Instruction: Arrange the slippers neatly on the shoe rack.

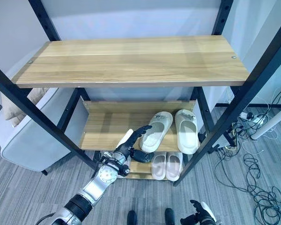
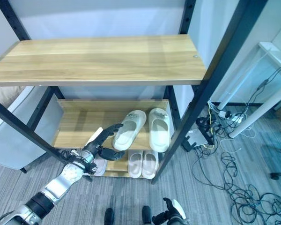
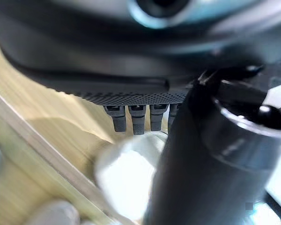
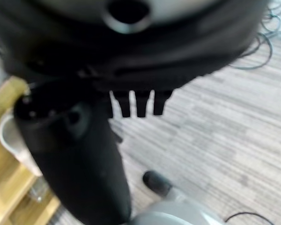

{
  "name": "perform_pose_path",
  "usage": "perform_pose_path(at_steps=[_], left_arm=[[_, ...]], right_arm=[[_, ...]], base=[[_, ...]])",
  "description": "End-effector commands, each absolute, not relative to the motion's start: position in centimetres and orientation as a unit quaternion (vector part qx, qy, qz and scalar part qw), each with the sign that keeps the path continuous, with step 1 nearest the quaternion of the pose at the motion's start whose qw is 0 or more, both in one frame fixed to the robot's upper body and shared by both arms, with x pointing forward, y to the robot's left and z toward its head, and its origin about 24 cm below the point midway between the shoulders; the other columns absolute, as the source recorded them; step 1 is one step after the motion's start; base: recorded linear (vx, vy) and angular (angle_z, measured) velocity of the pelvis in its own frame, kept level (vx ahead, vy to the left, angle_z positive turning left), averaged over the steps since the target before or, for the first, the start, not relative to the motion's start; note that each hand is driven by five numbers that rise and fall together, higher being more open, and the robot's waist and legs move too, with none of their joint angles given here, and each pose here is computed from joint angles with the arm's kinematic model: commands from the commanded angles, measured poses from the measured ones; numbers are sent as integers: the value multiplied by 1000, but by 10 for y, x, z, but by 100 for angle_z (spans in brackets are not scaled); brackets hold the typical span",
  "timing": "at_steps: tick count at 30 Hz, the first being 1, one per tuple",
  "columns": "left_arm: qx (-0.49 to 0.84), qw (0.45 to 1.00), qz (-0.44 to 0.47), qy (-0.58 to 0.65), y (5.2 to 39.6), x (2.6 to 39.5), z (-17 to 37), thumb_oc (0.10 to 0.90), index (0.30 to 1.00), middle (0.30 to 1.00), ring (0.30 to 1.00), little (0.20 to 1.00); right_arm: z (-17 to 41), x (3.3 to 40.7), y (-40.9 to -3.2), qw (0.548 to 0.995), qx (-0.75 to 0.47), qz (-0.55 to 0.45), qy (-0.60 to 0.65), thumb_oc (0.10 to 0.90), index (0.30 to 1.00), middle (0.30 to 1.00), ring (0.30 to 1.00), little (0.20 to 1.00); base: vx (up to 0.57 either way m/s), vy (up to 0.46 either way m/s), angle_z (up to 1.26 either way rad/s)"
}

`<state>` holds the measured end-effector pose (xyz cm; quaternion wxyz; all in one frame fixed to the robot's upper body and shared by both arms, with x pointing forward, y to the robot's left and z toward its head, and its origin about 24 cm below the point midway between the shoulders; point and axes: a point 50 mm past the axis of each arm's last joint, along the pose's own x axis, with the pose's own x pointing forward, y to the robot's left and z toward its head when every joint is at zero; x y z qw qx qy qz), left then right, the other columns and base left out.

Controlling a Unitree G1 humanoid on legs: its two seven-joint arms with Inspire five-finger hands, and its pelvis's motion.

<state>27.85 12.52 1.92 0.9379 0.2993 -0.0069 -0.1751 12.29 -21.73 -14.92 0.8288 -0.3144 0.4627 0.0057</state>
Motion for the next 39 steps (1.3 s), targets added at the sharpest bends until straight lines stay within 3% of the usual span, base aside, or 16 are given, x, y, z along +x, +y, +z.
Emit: perform_pose_path(at_steps=[1, 5, 14, 39], left_arm=[[355, 919, -122, -123, 116, 310, 60, 800, 900, 900, 900, 900], [392, 904, -114, -127, 117, 312, 56, 800, 900, 900, 900, 900], [329, 933, -113, -89, 110, 304, 41, 800, 900, 900, 900, 900], [239, 955, -161, -75, 59, 306, 42, 800, 900, 900, 900, 900]], right_arm=[[-145, 124, -234, 825, -338, -23, 452, 800, 900, 900, 900, 900], [-143, 127, -237, 827, -341, -31, 447, 800, 900, 900, 900, 900], [-145, 125, -232, 827, -341, -24, 447, 800, 900, 900, 900, 900], [-142, 137, -226, 829, -358, -5, 430, 800, 900, 900, 900, 900]], base=[[0, 0, 0], [0, 0, 0], [0, 0, 0], [0, 0, 0]])
